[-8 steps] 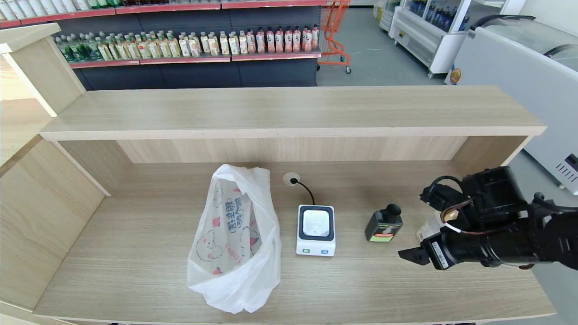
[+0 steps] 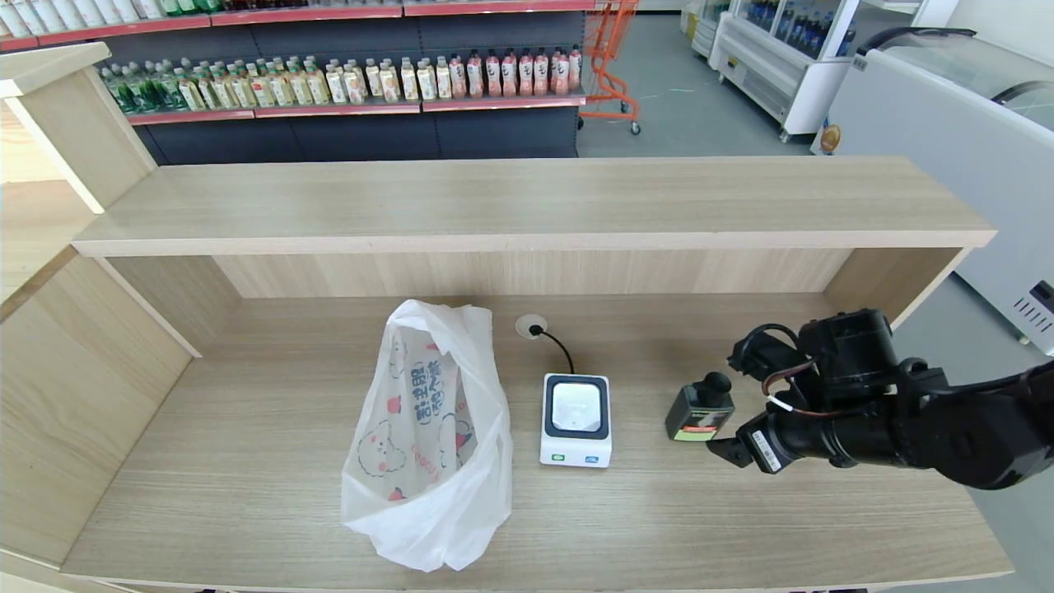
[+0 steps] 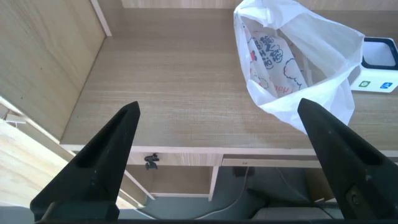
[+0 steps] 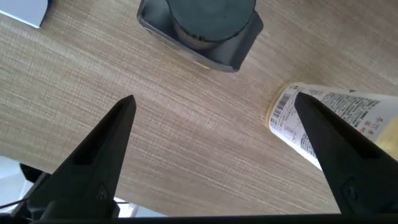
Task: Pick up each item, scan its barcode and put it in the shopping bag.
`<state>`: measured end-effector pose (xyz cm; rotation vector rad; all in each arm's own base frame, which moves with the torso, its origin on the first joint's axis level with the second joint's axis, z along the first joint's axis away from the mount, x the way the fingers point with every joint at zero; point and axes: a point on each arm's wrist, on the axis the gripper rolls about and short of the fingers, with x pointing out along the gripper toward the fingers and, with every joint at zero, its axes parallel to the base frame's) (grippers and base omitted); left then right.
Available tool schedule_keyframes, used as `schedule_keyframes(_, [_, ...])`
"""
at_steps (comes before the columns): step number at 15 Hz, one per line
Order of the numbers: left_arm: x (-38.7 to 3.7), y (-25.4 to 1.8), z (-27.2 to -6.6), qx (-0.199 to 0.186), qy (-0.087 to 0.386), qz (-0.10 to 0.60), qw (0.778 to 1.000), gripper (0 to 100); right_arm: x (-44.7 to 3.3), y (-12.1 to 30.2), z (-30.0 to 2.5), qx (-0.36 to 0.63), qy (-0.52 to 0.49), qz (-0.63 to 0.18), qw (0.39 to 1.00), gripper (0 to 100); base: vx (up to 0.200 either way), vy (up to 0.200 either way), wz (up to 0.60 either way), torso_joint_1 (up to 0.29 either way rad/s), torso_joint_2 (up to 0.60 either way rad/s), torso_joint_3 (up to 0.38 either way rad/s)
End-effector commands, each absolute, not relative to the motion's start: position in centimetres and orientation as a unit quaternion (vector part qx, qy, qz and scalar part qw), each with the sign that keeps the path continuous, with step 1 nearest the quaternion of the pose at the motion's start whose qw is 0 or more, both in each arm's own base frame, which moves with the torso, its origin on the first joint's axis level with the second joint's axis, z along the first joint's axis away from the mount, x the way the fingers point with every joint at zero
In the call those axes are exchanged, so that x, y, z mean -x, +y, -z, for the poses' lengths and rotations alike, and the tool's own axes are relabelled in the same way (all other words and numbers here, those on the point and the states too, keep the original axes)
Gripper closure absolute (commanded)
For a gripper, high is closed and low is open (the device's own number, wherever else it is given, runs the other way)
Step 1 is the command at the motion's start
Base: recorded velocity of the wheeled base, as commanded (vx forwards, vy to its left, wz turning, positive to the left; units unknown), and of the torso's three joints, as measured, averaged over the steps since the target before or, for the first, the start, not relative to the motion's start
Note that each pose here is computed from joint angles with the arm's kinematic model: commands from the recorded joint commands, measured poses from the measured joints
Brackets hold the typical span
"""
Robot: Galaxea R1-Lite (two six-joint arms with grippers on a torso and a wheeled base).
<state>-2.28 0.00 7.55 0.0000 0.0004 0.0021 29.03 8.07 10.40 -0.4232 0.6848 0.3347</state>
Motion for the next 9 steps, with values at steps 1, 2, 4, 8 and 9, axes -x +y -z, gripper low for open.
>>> schedule_keyframes(1, [2.3, 0.0, -7.5, 0.0, 0.0, -0.002, 1.0, 0, -29.8, 8.5, -9.5, 0.213, 0.339, -0.17, 0.901, 0, 0.0, 0.0, 0.0, 0.0, 0.0, 0.0])
schedule_keyframes(2, [2.3, 0.0, -7.5, 0.0, 0.0, -0.002, 1.0, 0, -30.2, 9.1, -9.3, 0.214, 0.334, -0.177, 0.901, 0, 0.0, 0.0, 0.0, 0.0, 0.0, 0.0])
schedule_keyframes(4, [2.3, 0.0, -7.5, 0.0, 0.0, -0.002, 1.0, 0, -30.8, 9.8, -9.0, 0.214, 0.321, -0.184, 0.904, 0, 0.0, 0.0, 0.0, 0.0, 0.0, 0.0])
schedule_keyframes(8, [2.3, 0.0, -7.5, 0.0, 0.0, -0.002, 1.0, 0, -32.5, 11.5, -8.7, 0.218, 0.304, -0.203, 0.905, 0, 0.0, 0.0, 0.0, 0.0, 0.0, 0.0])
schedule_keyframes(9, [2.3, 0.0, -7.5, 0.0, 0.0, -0.002, 1.0, 0, -33.0, 12.0, -8.6, 0.221, 0.3, -0.206, 0.905, 0, 0.0, 0.0, 0.0, 0.0, 0.0, 0.0])
